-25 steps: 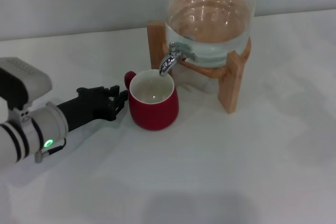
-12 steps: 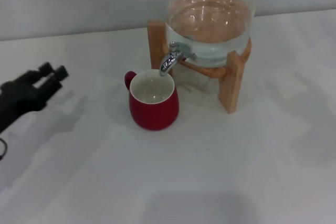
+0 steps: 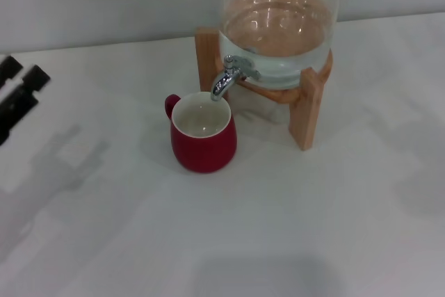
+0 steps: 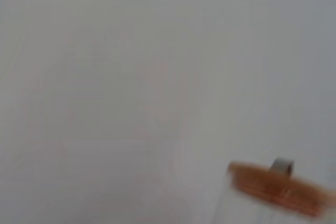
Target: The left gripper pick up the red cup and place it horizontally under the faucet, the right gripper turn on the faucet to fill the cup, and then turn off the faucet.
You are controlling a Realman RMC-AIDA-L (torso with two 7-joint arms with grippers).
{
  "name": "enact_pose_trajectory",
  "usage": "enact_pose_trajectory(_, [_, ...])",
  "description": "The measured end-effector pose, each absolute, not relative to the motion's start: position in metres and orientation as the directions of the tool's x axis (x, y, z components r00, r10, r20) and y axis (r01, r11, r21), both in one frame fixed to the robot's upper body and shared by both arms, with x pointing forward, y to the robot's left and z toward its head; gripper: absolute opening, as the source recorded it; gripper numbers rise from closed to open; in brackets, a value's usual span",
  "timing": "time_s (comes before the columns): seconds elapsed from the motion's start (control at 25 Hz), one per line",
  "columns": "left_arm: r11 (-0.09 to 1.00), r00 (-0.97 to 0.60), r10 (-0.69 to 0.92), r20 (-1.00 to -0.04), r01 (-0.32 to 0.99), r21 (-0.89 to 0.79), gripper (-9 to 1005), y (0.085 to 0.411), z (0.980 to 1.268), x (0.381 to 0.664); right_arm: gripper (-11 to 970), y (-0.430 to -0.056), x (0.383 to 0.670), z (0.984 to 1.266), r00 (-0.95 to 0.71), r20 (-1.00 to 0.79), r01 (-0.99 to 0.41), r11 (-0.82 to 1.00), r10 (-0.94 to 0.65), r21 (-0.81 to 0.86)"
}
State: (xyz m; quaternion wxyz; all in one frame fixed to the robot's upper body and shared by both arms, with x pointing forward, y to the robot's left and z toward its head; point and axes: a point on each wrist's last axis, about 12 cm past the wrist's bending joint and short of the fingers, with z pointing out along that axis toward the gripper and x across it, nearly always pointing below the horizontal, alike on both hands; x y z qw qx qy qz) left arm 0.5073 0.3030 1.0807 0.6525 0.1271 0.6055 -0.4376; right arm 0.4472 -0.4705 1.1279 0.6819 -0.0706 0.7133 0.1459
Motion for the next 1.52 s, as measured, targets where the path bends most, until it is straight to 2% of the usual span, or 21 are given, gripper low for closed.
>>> enact_pose_trajectory(0.2, [0.538, -0.075, -0.496, -0.865, 0.756, -0.374, 773, 0.312, 1.096, 0.501, 721, -0.471, 0.447, 1.128, -0.062, -0.993, -0.297, 0.948, 0.099, 0.113])
enact_pose_trajectory(0.4, [0.534, -0.015, -0.562, -0.827, 0.757, -0.377, 766, 0.322, 1.105, 0.495, 722, -0.473, 0.445, 1.127, -0.066, -0.993, -0.288, 0.951, 0.100, 0.115])
enact_pose_trajectory(0.56, [0.524, -0.026, -0.630, -0.776, 0.723, -0.449, 761, 0.331, 1.103, 0.489, 722, -0.473, 0.444, 1.125, -0.072, -0.991, -0.283, 0.951, 0.112, 0.128])
enact_pose_trajectory(0.8, [0.565, -0.043, -0.557, -0.830, 0.712, -0.417, 758, 0.341, 1.103, 0.483, 722, -0.470, 0.442, 1.124, -0.104, -0.985, -0.309, 0.937, 0.139, 0.165])
enact_pose_trajectory(1.16, [0.653, -0.061, -0.516, -0.854, 0.617, -0.439, 758, 0.353, 1.098, 0.491, 721, -0.442, 0.434, 1.135, -0.198, -0.980, -0.495, 0.859, 0.035, 0.131])
enact_pose_trajectory(1.52, [0.674, -0.128, -0.502, -0.855, 0.562, -0.479, 758, 0.357, 1.101, 0.506, 721, -0.371, 0.470, 1.160, -0.205, -0.976, -0.760, 0.641, -0.079, 0.108])
